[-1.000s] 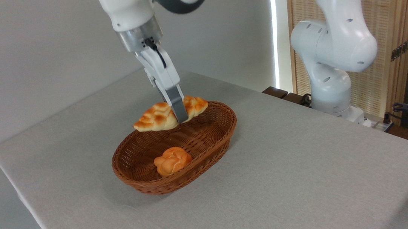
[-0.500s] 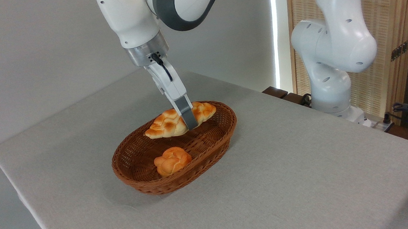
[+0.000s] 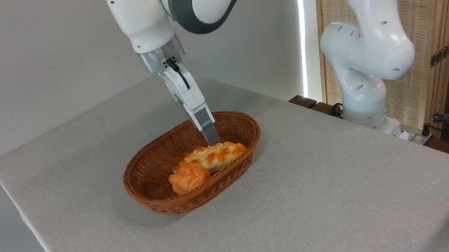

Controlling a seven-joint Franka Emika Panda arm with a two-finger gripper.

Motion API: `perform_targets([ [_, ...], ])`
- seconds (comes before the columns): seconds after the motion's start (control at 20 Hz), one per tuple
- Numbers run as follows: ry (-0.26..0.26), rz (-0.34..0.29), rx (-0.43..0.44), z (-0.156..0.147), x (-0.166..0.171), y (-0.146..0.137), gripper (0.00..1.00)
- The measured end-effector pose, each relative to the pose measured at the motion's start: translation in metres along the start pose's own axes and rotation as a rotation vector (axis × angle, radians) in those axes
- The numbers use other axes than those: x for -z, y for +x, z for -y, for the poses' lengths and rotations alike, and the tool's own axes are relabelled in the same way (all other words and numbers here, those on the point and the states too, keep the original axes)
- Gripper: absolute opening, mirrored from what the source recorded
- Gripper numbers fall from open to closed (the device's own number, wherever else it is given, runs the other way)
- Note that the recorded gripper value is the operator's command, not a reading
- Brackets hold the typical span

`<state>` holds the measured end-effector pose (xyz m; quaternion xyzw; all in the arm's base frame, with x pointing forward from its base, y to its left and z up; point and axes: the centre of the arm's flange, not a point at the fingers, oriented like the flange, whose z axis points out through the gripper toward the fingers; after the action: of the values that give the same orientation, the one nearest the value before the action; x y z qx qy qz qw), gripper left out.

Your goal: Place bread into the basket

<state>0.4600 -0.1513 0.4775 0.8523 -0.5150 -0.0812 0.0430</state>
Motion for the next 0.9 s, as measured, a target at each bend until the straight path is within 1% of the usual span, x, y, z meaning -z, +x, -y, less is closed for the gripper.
perform_targets([
  [0.1,0.030,-0.034,0.008,0.006,0.017,-0.001,1.00],
  [0.15,0.051,-0.061,0.023,0.011,0.033,-0.003,1.00],
  [0.3,0.124,-0.156,0.122,0.027,0.091,-0.016,1.00],
  [0.4,0.164,-0.211,0.171,0.040,0.124,-0.034,1.00],
  [0.5,0.193,-0.254,0.225,0.058,0.149,-0.061,1.00],
  [0.55,0.199,-0.267,0.249,0.065,0.157,-0.072,1.00],
  [0.65,0.185,-0.270,0.288,0.076,0.168,-0.092,1.00],
  [0.75,0.162,-0.256,0.296,0.082,0.174,-0.093,1.00],
  [0.9,0.142,-0.229,0.293,0.092,0.177,-0.082,1.00],
])
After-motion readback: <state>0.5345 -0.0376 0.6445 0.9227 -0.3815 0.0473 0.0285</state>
